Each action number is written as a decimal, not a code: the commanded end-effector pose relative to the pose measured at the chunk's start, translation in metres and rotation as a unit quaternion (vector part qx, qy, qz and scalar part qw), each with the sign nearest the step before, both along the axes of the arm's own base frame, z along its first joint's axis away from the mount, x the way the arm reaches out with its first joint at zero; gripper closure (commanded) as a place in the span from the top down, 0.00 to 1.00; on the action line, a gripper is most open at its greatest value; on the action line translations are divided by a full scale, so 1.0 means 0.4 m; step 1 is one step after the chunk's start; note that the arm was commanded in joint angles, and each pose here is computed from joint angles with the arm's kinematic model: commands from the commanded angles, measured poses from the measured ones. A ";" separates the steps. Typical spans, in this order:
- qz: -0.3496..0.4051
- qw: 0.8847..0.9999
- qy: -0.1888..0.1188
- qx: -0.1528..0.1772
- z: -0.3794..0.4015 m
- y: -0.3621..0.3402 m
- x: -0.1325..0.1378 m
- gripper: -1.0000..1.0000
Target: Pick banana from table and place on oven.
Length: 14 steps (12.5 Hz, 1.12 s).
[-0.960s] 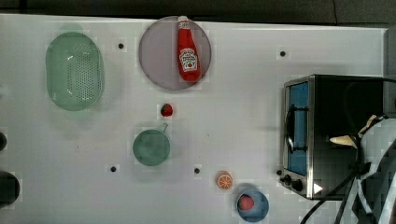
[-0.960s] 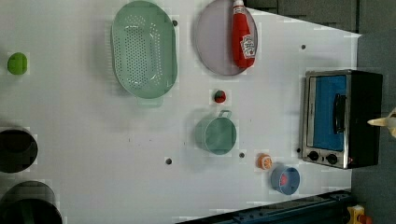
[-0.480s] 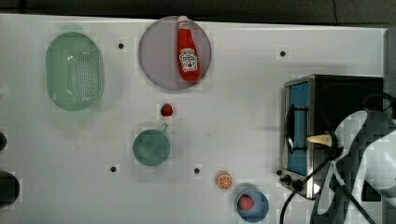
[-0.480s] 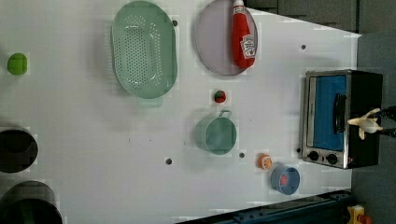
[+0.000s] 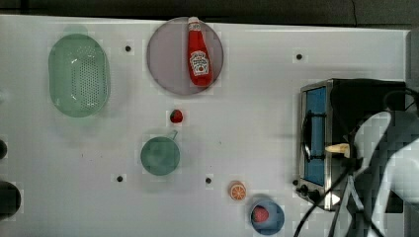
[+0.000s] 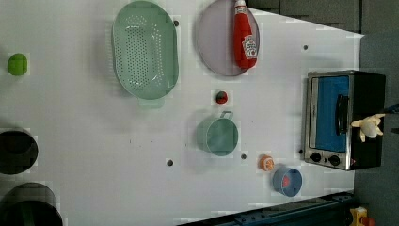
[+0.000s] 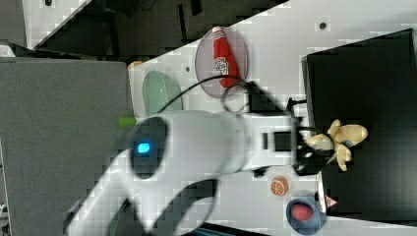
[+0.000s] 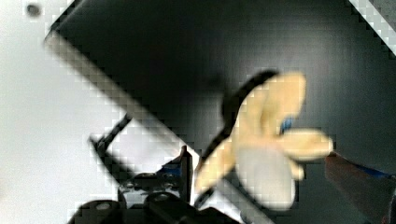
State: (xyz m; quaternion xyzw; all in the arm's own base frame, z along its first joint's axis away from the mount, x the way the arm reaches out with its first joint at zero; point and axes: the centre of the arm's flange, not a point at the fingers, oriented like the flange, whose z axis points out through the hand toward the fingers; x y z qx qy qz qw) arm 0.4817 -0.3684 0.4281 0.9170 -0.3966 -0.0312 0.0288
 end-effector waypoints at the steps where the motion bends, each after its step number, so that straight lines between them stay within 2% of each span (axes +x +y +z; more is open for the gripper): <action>1: 0.069 0.996 -0.049 0.031 0.252 0.201 0.037 1.00; 3: 0.030 0.997 -0.036 0.055 0.301 0.357 0.054 1.00; 7: -0.079 0.995 -0.034 0.057 0.339 0.642 0.056 1.00; 9: -0.136 0.989 -0.036 0.043 0.350 0.752 0.055 1.00; 12: -0.140 0.989 -0.038 0.031 0.368 0.821 0.046 1.00; 14: -0.124 0.991 -0.045 -0.018 0.376 0.816 0.042 1.00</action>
